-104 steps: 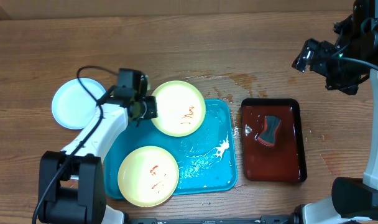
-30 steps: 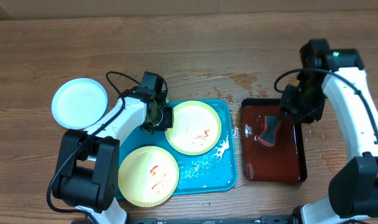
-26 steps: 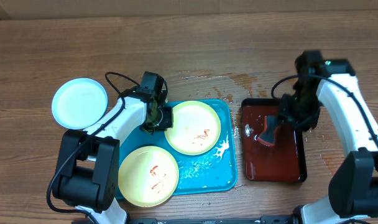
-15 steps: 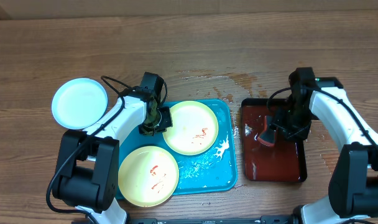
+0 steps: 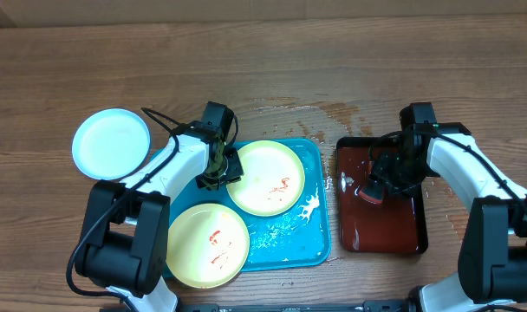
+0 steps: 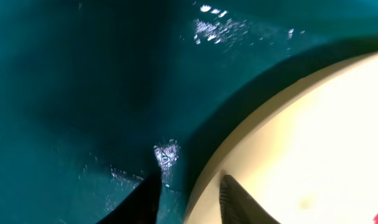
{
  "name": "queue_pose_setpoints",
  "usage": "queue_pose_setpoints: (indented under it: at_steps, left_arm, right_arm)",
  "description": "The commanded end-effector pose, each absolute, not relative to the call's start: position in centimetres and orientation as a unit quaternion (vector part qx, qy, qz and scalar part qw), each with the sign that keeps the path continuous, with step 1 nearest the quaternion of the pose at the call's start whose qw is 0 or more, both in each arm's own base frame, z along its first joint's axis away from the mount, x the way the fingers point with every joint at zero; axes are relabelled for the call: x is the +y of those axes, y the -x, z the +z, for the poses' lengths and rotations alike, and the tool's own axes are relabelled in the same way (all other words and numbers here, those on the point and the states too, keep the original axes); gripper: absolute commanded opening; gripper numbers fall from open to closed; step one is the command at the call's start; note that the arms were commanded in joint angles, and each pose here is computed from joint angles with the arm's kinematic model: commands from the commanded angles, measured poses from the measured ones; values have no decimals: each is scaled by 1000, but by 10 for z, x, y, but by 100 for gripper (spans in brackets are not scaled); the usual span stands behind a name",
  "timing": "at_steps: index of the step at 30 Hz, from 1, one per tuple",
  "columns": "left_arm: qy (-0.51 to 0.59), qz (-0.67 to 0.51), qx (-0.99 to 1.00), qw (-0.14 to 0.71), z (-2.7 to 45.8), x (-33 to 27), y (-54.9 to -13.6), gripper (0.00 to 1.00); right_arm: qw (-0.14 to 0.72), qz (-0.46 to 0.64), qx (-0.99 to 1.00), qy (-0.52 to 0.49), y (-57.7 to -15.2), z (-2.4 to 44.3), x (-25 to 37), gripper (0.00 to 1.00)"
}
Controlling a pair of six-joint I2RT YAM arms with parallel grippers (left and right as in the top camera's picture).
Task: Clean dirty plates on tray and stack at the side
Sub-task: 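Hold the yellow plate rim with the left gripper, sponge held in right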
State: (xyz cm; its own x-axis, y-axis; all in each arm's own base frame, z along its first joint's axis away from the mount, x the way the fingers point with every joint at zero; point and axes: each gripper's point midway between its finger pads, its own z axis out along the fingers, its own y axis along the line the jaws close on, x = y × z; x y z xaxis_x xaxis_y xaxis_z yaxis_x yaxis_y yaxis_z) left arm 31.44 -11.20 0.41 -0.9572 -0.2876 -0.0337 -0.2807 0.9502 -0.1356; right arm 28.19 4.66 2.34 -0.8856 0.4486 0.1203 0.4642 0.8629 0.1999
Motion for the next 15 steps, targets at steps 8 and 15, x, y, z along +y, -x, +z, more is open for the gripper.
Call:
queue_pose_setpoints:
  at_steps: [8, 15]
  left_arm:
    - [74, 24, 995, 67, -3, -82, -326, 46]
    - [-1, 24, 994, 107, 0, -86, -345, 50]
  right_arm:
    - [38, -117, -963, 238, -280, 24, 49, 49]
    - [46, -115, -966, 228, -276, 24, 49, 49]
